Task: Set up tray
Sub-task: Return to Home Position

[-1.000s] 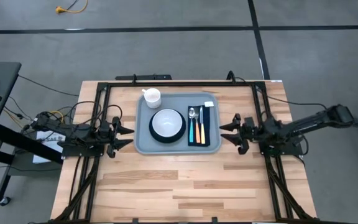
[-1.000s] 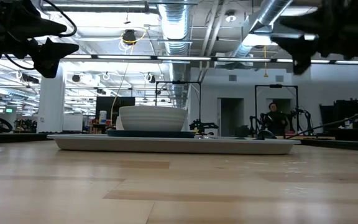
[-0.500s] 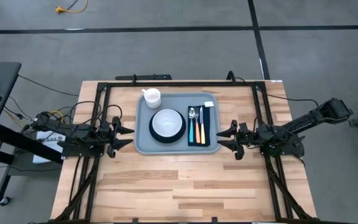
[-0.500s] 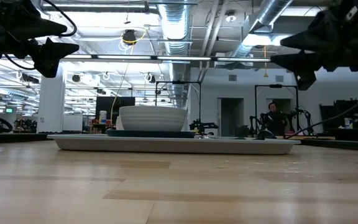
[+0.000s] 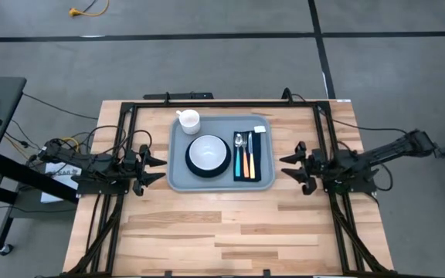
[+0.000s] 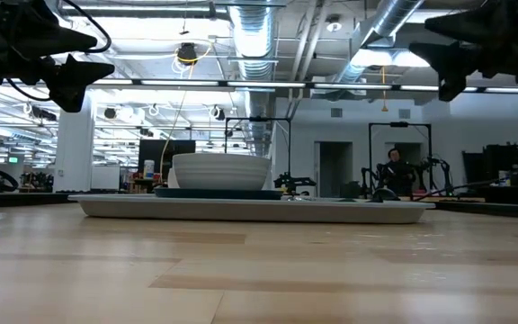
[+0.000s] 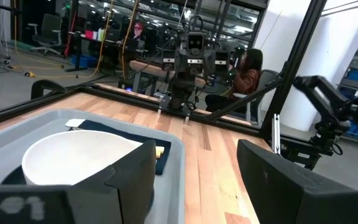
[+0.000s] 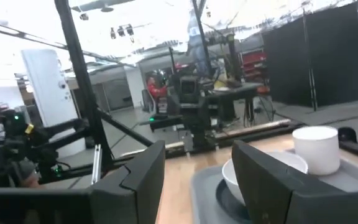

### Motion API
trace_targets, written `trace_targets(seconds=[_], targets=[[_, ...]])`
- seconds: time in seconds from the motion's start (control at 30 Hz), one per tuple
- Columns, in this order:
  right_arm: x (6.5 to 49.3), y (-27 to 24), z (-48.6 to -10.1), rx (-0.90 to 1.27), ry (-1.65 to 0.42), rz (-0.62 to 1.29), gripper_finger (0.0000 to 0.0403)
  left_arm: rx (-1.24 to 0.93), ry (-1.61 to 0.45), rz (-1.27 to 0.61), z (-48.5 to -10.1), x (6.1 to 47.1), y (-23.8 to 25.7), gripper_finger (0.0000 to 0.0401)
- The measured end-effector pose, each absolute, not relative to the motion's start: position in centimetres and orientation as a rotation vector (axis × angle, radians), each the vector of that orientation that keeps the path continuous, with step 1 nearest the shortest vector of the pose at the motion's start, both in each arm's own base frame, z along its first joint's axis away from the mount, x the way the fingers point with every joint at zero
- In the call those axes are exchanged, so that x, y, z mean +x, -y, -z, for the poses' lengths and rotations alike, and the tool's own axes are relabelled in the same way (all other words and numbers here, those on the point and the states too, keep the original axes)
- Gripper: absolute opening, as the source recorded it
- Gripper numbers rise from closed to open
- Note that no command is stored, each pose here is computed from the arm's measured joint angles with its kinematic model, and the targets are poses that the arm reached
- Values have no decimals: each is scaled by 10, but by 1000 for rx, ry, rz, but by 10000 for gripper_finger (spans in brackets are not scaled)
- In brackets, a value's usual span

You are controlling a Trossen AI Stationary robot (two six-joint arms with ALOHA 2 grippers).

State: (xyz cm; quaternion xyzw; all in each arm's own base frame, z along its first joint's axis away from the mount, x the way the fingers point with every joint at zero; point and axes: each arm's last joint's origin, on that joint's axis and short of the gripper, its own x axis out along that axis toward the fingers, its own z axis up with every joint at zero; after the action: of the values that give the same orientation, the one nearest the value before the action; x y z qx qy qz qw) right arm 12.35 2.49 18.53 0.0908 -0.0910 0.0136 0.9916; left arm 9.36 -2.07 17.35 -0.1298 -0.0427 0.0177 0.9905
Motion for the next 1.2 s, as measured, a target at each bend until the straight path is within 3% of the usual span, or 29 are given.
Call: trace_targets(seconds=[0.43,1.2], targets=[[94,-18,-180,197,152,-34,178,-260,85,-36,-173,94,21,214],[97,-16,-169,159,40,21,178,-260,85,-36,-173,94,21,214]])
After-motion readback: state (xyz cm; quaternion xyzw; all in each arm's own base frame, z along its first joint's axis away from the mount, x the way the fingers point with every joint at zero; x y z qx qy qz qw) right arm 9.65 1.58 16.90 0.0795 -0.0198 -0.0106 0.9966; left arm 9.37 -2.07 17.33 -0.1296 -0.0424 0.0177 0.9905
